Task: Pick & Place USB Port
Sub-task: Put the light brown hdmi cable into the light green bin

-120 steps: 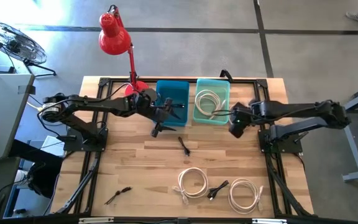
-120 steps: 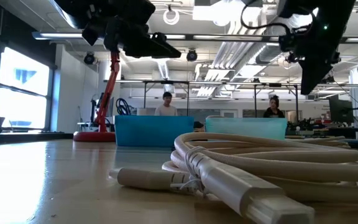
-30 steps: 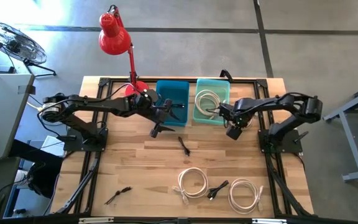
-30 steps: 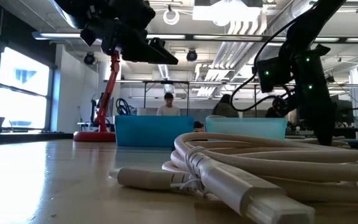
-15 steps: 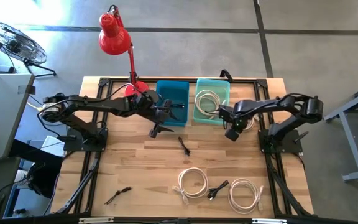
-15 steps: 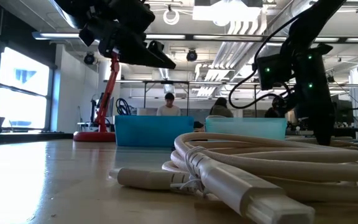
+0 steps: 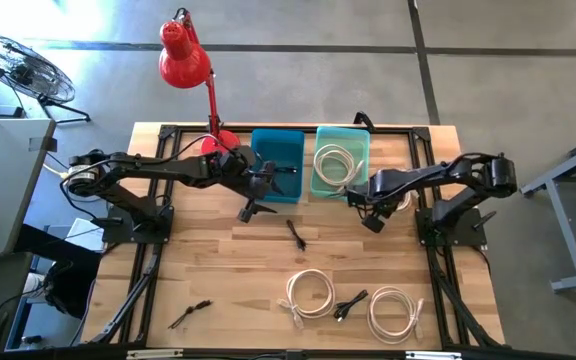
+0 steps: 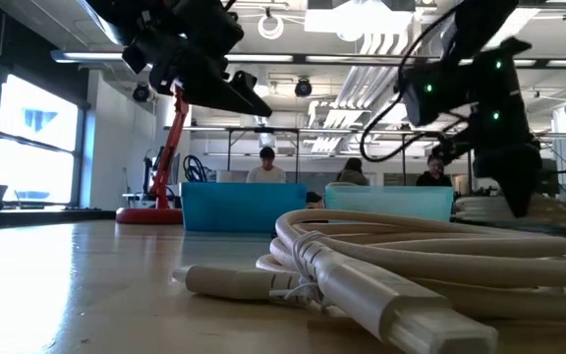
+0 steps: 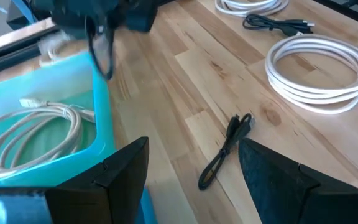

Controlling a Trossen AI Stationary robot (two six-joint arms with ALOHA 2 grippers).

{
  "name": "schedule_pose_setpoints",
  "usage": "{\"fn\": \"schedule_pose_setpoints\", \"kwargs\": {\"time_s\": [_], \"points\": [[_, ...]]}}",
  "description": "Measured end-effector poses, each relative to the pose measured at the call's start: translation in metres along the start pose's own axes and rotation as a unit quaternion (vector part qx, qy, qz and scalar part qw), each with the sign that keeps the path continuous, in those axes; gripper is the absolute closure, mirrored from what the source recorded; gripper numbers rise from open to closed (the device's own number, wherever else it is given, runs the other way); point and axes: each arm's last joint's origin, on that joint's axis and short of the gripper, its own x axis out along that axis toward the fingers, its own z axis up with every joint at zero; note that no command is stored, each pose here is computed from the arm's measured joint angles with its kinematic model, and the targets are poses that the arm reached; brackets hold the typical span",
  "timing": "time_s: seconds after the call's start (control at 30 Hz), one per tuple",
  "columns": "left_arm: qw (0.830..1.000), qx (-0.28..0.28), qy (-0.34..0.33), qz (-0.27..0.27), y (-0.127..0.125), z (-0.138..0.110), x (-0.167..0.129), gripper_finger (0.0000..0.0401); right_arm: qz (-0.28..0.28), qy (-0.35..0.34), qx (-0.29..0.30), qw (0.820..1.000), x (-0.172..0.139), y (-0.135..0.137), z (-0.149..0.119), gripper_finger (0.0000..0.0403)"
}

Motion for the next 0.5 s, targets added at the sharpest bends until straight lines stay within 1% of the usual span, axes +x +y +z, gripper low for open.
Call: {"fn": "schedule_pose_setpoints", "kwargs": {"time_s": [0.1,0.27,0.4,0.5], "points": [[1.0,-0.003,0.005,-0.003,-0.001,-0.001,0.0,0.0155,-0.023,0.017,0.004,1.0,-0.019,0.002,-0.005,0.0395],[1.0,-0.002,0.006,-0.004,-0.001,-0.001,0.0,0.0155,-0.059,-0.005,0.0,0.998,-0.052,0.003,-0.006,0.0395],[1.0,-0.004,0.012,-0.002,-0.001,-0.002,0.0,0.0155,-0.069,-0.063,-0.008,0.996,-0.079,0.003,0.001,0.0395],[0.999,-0.007,0.036,0.021,0.0,-0.005,0.0,0.0155,-0.069,-0.121,-0.027,0.99,-0.099,0.002,0.011,0.0395]]}}
